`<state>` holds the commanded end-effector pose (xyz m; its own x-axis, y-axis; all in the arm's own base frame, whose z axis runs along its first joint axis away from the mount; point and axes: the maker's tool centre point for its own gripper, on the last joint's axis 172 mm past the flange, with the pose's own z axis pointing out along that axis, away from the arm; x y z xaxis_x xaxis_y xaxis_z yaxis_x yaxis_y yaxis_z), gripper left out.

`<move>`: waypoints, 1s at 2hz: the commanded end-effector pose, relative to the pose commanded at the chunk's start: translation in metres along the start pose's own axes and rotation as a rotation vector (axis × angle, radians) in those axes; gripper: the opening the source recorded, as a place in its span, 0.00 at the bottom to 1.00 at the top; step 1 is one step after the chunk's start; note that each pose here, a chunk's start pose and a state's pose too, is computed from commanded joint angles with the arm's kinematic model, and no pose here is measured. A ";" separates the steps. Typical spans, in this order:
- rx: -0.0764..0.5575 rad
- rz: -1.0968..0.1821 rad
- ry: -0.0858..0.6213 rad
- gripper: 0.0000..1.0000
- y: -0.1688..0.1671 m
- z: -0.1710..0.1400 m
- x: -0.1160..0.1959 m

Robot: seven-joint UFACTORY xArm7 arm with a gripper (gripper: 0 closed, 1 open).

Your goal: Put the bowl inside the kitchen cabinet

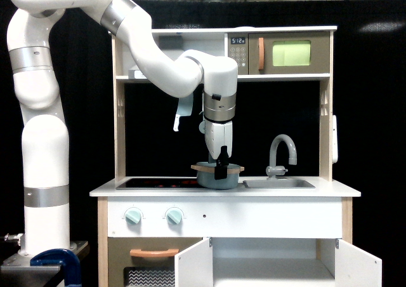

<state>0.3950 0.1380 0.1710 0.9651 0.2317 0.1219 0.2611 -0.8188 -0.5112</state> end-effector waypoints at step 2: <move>0.000 0.000 0.000 0.00 0.003 0.006 0.005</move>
<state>0.4000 0.1400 0.1650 0.9651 0.2317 0.1219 0.2611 -0.8188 -0.5112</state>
